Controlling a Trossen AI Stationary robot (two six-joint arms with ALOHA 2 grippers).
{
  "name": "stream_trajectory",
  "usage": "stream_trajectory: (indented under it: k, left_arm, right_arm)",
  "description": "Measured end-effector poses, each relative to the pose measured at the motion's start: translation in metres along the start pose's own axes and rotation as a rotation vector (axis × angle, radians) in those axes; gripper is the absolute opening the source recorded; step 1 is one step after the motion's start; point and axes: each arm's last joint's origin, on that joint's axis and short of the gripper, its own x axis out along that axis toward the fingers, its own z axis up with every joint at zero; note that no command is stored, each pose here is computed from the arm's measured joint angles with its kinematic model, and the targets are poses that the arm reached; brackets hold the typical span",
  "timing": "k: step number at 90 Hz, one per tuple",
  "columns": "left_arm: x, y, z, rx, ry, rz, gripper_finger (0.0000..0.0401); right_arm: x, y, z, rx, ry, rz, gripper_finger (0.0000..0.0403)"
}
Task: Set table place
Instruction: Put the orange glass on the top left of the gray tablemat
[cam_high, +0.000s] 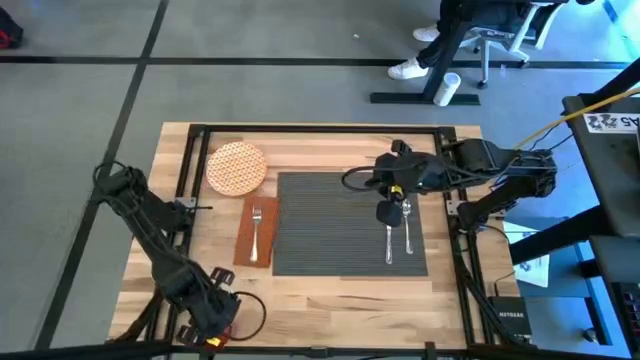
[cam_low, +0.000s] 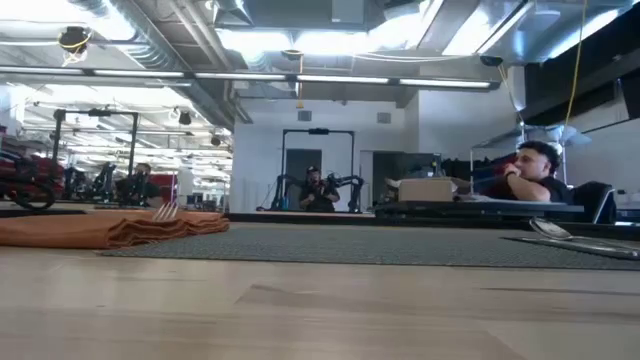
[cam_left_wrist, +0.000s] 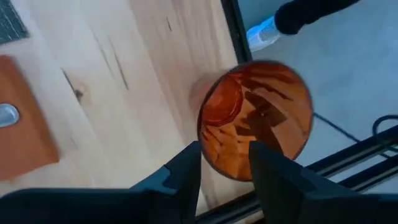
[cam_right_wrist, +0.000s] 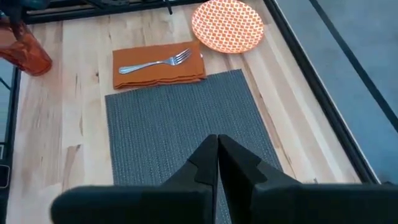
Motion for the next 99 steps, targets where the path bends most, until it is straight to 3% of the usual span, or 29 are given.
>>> stream_trajectory:
  k: [49, 69, 99]
  left_arm:
    - [0.059, -0.004, 0.01, -0.007, 0.164, 0.104, 0.0111]
    - [0.055, 0.0, 0.007, -0.023, 0.226, 0.076, 0.0013]
    - [0.018, 0.021, 0.003, -0.095, 0.215, 0.052, 0.0001]
  right_arm:
    - [0.0, 0.0, 0.0, 0.0, 0.001, 0.0, 0.0001]
    - [0.0, -0.001, -0.002, -0.009, 0.02, -0.006, 0.0001]
    - [-0.013, -0.006, -0.006, -0.005, 0.01, -0.005, 0.0001]
